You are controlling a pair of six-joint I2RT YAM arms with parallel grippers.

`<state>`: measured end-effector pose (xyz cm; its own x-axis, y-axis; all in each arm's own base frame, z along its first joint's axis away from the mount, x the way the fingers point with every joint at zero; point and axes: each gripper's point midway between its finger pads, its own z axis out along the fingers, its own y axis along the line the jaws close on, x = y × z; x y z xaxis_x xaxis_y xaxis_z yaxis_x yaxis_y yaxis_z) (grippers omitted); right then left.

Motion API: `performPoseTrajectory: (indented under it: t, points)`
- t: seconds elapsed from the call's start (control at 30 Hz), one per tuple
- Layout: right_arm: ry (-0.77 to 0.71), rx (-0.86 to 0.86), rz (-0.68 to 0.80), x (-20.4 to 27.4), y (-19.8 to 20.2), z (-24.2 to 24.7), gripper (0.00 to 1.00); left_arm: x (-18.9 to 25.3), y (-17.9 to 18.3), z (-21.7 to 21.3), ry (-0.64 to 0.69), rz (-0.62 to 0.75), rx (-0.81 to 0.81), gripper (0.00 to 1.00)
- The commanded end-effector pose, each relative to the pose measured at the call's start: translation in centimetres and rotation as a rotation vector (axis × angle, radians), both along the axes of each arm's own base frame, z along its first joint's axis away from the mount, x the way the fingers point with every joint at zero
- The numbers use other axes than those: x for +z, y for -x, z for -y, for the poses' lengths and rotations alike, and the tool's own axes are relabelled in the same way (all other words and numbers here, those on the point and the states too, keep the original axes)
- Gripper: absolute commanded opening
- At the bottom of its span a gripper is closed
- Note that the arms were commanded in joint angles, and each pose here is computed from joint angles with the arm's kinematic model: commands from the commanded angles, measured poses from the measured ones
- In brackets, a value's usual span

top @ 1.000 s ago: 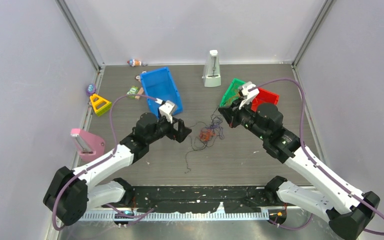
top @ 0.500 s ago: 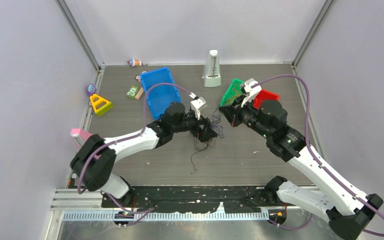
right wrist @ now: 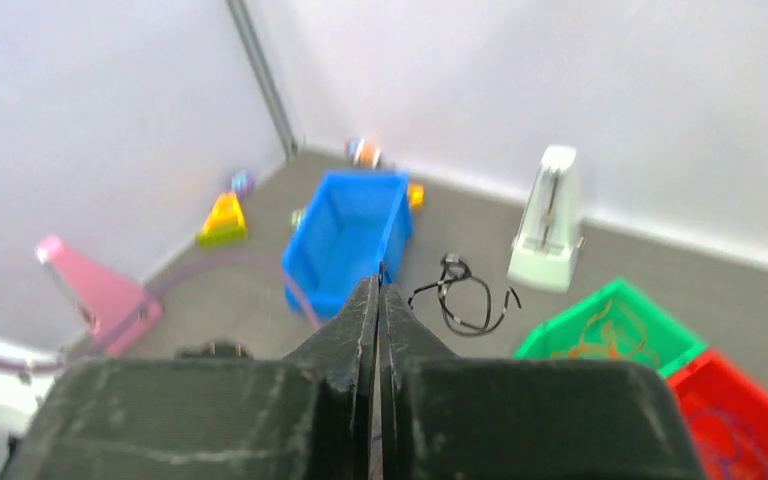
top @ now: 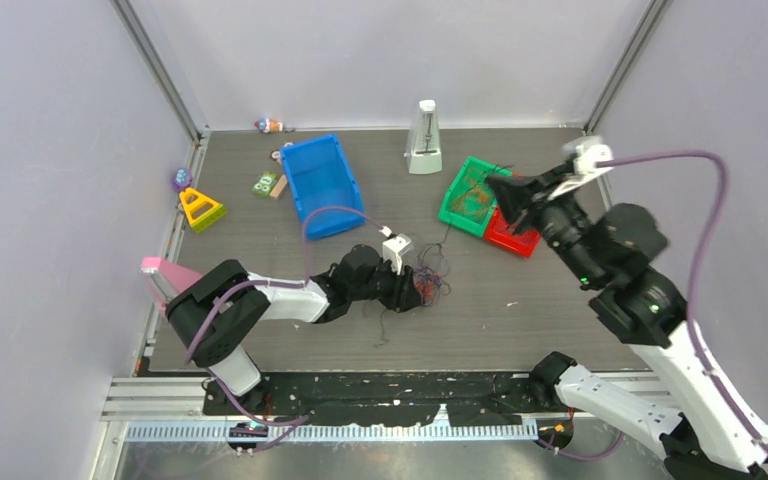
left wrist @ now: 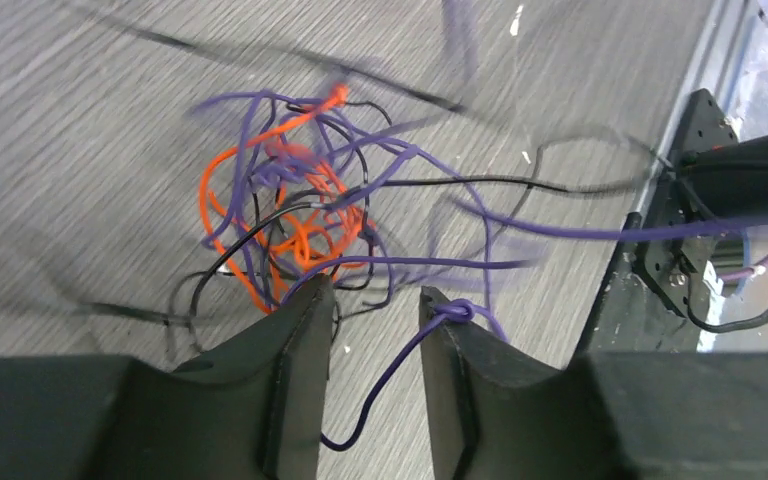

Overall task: Untangle the cables
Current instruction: Untie the cable.

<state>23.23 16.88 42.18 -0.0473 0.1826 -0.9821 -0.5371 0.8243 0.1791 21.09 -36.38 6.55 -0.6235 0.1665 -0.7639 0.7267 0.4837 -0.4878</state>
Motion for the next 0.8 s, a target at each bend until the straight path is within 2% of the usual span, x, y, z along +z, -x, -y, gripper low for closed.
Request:
performPoseTrajectory:
  t: [0.0,0.13,0.3,0.33,0.47,0.57,0.77]
  points:
    - [-0.085,-0.158,0.181,8.2,1.6,4.8,0.05,1.5,-1.0,-0.2,0.057,0.052,0.091,0.35]
    - [-0.11,-0.209,0.208,10.1,2.2,6.4,0.05,1.1,-0.9,-1.5,0.041,0.059,0.13,0.32]
    - [-0.096,-0.206,0.174,8.5,1.5,5.8,0.05,3.7,-0.9,-2.9,0.047,0.122,0.162,0.34]
    - [-0.092,-0.204,0.166,8.2,1.4,5.7,0.05,4.3,-0.9,-3.1,0.043,0.136,0.163,0.39]
    - [-0.071,-0.171,0.125,6.2,0.8,4.5,0.05,6.5,-1.0,-4.6,0.0,0.206,0.178,0.69]
    - [-0.044,-0.133,0.088,4.2,0.4,3.3,0.05,9.1,-1.3,-5.7,-0.006,0.273,0.2,0.84]
    - [0.001,-0.064,0.014,0.4,-0.2,1.2,0.05,14.8,-1.8,-7.1,0.022,0.377,0.232,0.93]
